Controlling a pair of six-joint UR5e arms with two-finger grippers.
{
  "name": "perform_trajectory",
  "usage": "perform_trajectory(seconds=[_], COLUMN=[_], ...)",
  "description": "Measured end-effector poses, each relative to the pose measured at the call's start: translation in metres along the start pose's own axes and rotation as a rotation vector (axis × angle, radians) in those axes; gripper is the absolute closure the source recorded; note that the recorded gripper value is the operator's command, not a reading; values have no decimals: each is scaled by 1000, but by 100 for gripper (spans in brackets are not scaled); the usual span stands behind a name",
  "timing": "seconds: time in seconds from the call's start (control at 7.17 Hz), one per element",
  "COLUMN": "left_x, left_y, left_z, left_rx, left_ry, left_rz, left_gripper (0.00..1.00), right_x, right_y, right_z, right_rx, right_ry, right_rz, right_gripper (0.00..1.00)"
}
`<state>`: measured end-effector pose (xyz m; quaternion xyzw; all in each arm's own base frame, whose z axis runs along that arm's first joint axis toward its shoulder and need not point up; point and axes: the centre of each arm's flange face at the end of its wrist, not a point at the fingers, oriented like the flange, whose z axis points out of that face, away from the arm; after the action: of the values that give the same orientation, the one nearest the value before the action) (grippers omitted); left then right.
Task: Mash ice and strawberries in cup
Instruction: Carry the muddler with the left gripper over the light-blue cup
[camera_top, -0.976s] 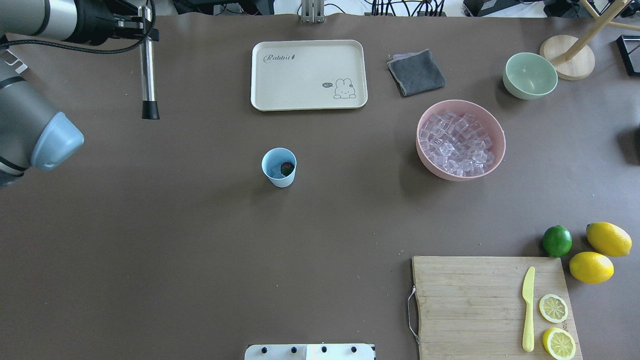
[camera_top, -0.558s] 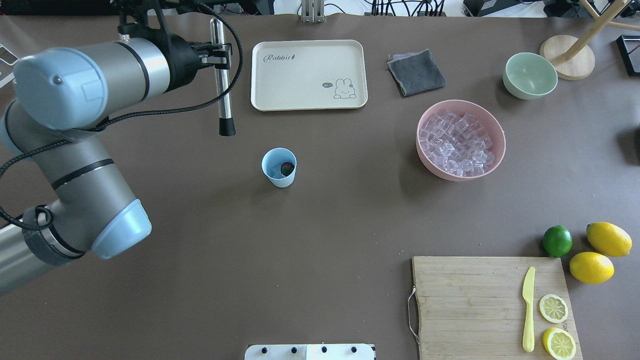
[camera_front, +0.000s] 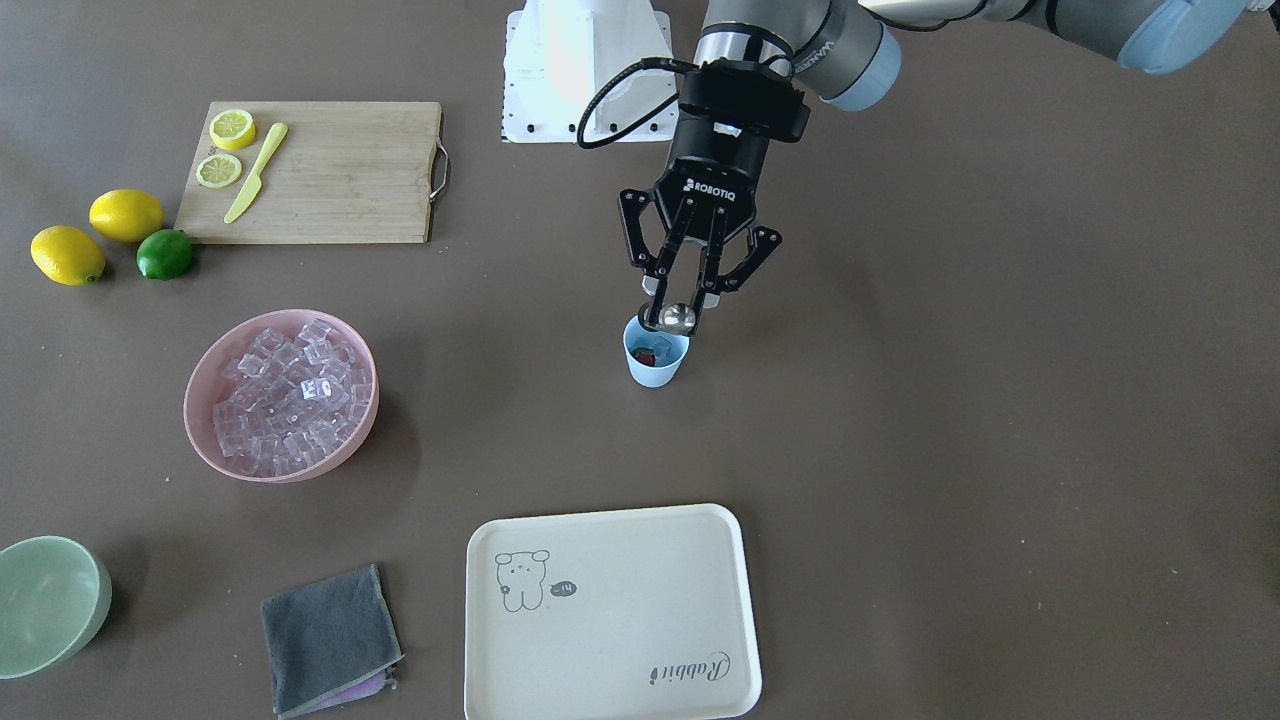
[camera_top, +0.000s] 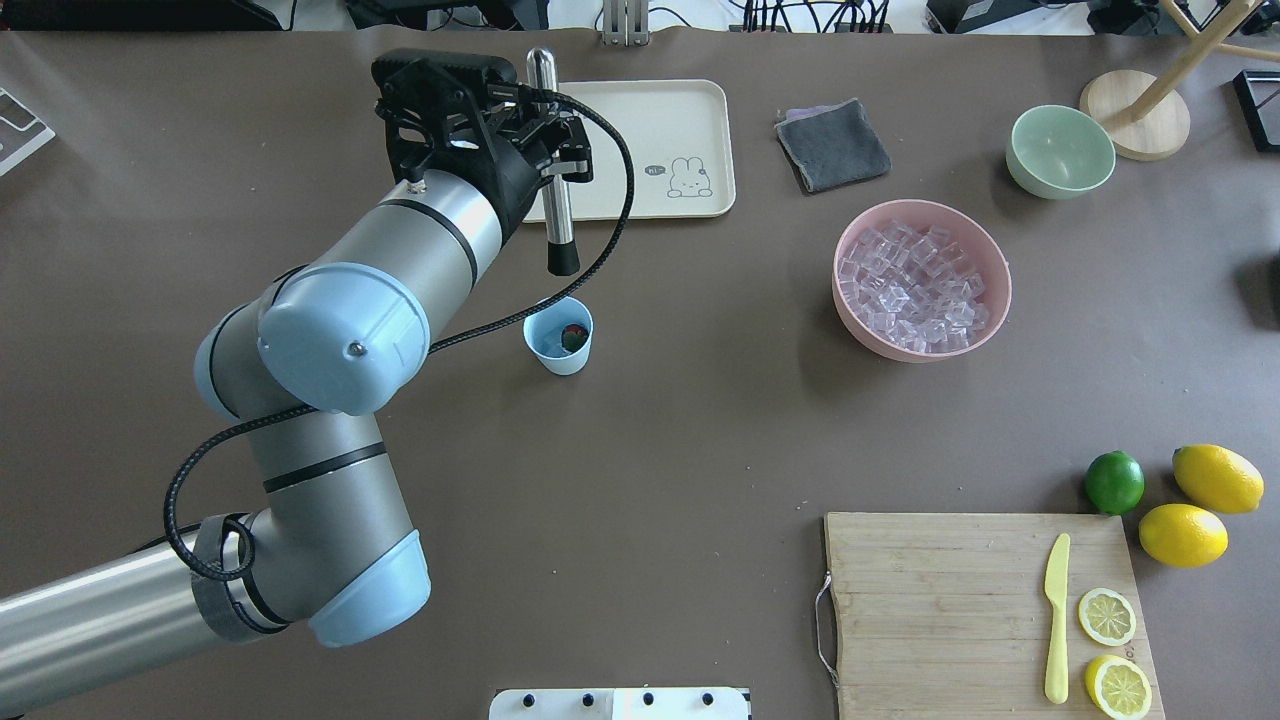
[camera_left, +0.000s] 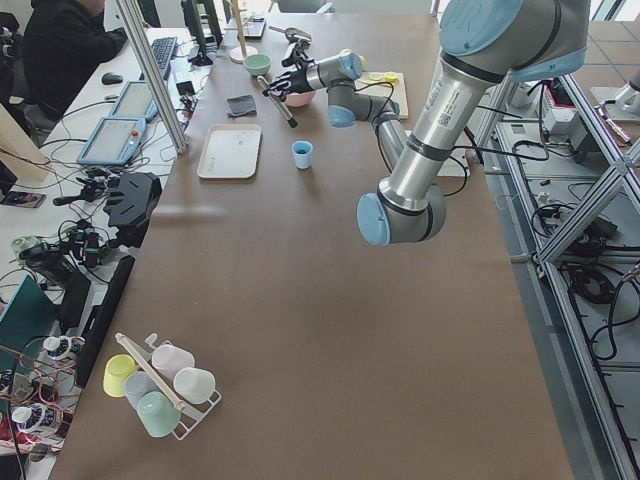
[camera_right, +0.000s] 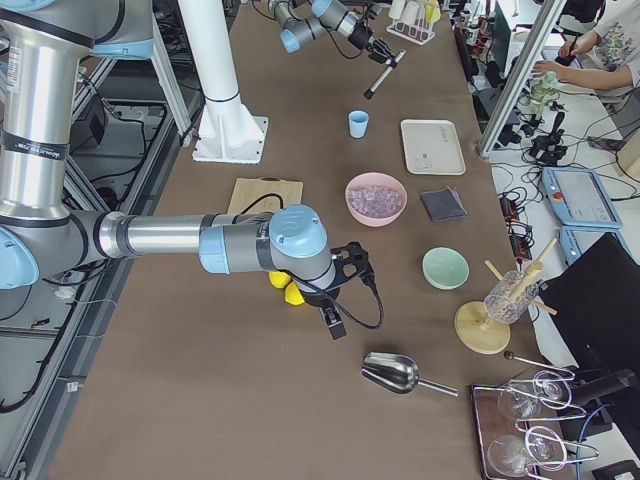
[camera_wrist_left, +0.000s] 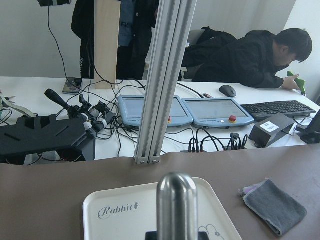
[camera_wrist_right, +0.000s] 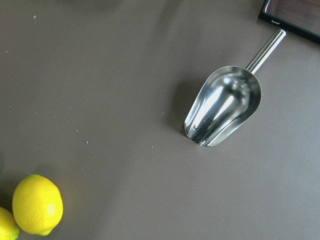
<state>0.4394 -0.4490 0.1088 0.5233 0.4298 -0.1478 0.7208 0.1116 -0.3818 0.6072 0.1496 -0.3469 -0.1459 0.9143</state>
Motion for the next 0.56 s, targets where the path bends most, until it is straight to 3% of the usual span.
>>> perform_trajectory(seconds=[0.56], left_x=[25], left_y=[18], left_z=[-5], left_rx=[72], left_ry=[-51], left_rz=[92], left_gripper=[100], right_x=[3], right_y=[-24], right_z=[1], right_rx=[-65], right_ry=[-20], right_rz=[49], right_gripper=[2])
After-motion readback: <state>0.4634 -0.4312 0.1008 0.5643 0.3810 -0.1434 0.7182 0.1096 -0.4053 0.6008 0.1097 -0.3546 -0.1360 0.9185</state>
